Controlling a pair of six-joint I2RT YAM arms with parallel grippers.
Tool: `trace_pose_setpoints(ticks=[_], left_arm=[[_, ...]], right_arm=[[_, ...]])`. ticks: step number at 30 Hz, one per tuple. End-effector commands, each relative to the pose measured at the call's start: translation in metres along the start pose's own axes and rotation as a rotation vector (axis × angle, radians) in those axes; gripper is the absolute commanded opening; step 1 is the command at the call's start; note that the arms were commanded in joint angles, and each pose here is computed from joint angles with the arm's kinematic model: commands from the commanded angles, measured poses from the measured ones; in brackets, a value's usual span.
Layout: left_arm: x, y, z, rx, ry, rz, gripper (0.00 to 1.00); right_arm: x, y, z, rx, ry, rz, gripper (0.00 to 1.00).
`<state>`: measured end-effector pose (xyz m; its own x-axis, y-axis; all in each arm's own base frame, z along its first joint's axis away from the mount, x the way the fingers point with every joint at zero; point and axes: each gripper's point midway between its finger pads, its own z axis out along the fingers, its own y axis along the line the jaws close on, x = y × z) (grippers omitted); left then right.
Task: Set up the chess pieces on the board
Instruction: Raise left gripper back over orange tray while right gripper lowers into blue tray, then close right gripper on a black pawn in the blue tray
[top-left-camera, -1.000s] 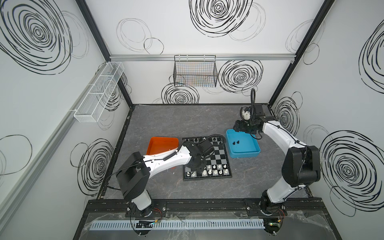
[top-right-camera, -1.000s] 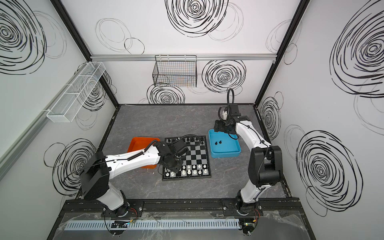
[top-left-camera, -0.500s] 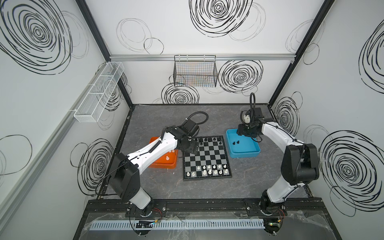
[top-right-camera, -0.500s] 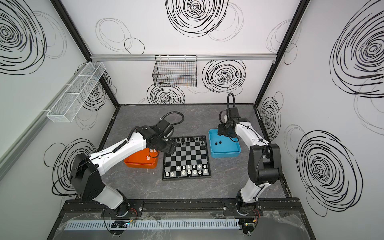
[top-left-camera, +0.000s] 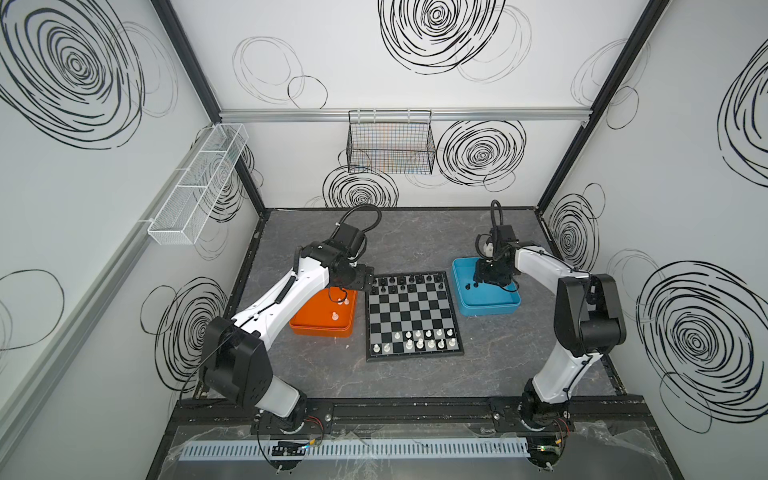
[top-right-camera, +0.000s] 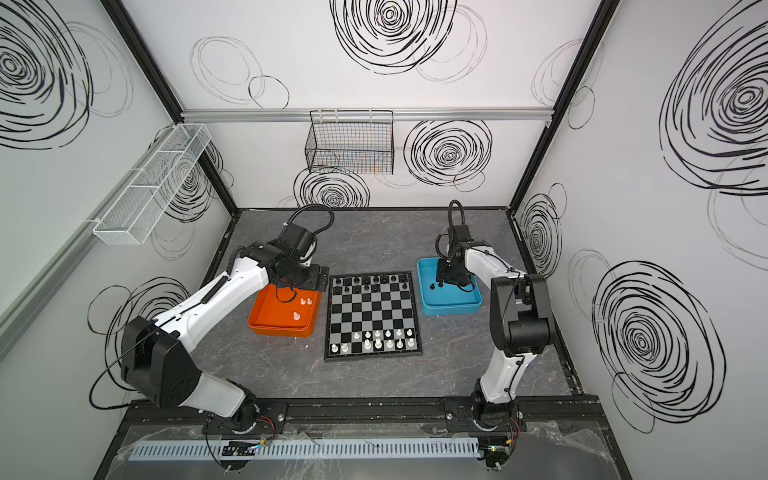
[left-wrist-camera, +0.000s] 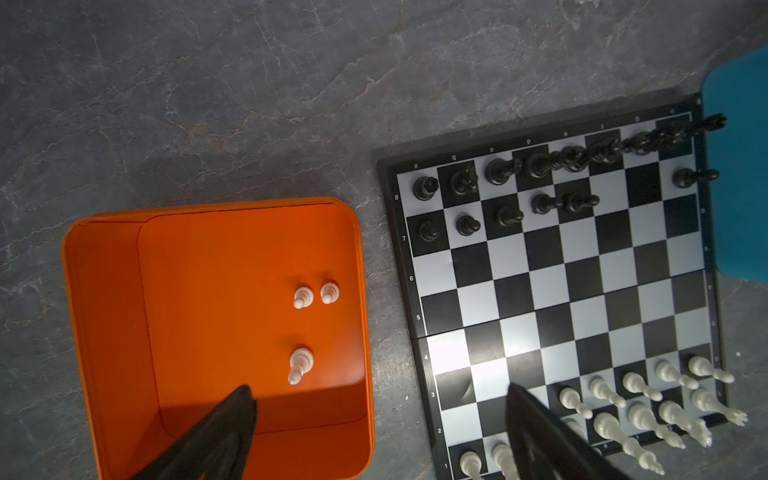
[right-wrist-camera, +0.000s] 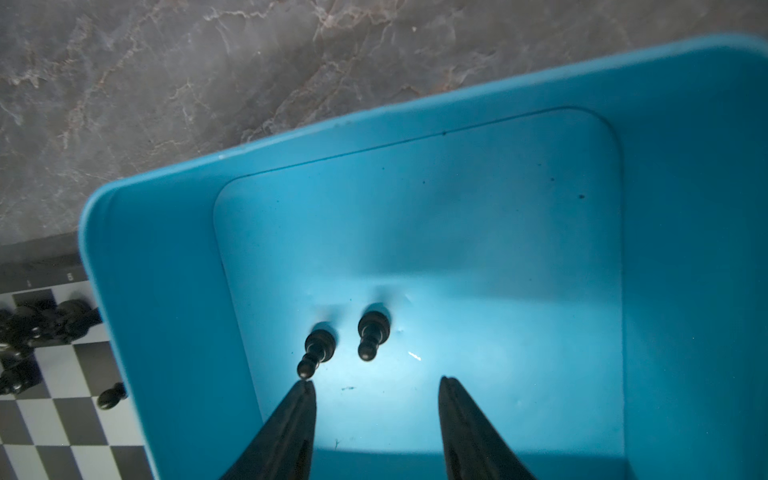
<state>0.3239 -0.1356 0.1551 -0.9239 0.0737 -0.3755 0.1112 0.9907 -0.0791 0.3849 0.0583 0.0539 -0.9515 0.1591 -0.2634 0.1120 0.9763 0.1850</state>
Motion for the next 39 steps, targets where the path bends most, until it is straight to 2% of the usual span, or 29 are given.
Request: trace_pose_setpoints(ticks=[1,23,39], left_arm=[[0.0,-0.002,-0.002,0.025,-0.013,0.008,0.96],[0.006,0.001,0.007,0.031,0.005,0.001,0.96],[0.005,0.003,0.012,0.032,0.013,-0.003,0.96]], right_arm=[[0.003,-0.001,0.006,0.02,0.018,-0.002,0.48],[-0.004,0.002,0.021,0.025,0.017,-0.002,0.29],[-0.007,0.003,0.026,0.049,0.01,-0.015,0.21]])
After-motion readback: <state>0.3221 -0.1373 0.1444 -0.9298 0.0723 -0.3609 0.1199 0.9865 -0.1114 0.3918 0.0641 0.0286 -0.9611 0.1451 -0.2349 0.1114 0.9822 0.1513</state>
